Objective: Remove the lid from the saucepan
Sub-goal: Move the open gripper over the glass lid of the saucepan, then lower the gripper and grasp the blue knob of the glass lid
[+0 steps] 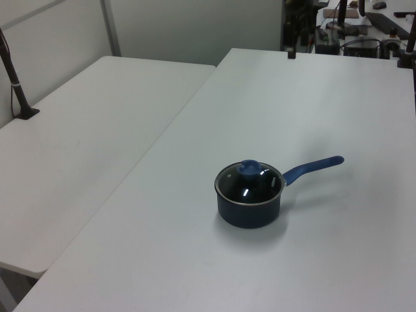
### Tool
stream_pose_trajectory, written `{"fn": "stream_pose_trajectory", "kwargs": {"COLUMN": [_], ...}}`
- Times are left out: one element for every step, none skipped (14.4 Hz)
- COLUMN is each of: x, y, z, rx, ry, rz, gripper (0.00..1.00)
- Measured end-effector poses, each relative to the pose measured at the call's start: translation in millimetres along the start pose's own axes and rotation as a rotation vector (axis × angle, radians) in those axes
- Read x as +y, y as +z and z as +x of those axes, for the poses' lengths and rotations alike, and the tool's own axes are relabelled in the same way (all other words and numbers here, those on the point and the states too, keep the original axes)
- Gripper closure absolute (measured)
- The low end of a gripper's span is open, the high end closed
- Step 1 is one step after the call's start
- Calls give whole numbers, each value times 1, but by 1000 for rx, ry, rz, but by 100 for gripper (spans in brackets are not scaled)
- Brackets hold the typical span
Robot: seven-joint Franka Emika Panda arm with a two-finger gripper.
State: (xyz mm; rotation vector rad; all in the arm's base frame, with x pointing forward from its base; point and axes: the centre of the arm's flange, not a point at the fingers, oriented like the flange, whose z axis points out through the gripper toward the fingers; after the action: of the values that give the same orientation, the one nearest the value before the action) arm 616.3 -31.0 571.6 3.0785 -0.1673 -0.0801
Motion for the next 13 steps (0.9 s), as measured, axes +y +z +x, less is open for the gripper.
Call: {"fn": "stream_pose_trajectory", "kwargs": {"x": [-11,-26,-39,-57,-83,-105,-124,-151,-170,-188,-209,-234,-251], "y": [5,12,16,19,19,16,12,8,6,4,3,7,14], "z": [3,6,8,8,7,5,2,-4,-8,-11,-16,-20,-22], "rx": [5,3,0,2,15,30,44,62,80,98,113,121,120], "ry": [-16,-37,-52,-73,-103,-119,-116,-108,-98,-90,-83,-79,-74], "rz": [-4,-10,-1,21,57,83,98,108,115,122,128,132,131], "gripper": [0,0,0,0,0,0,0,0,0,0,0,0,0]}}
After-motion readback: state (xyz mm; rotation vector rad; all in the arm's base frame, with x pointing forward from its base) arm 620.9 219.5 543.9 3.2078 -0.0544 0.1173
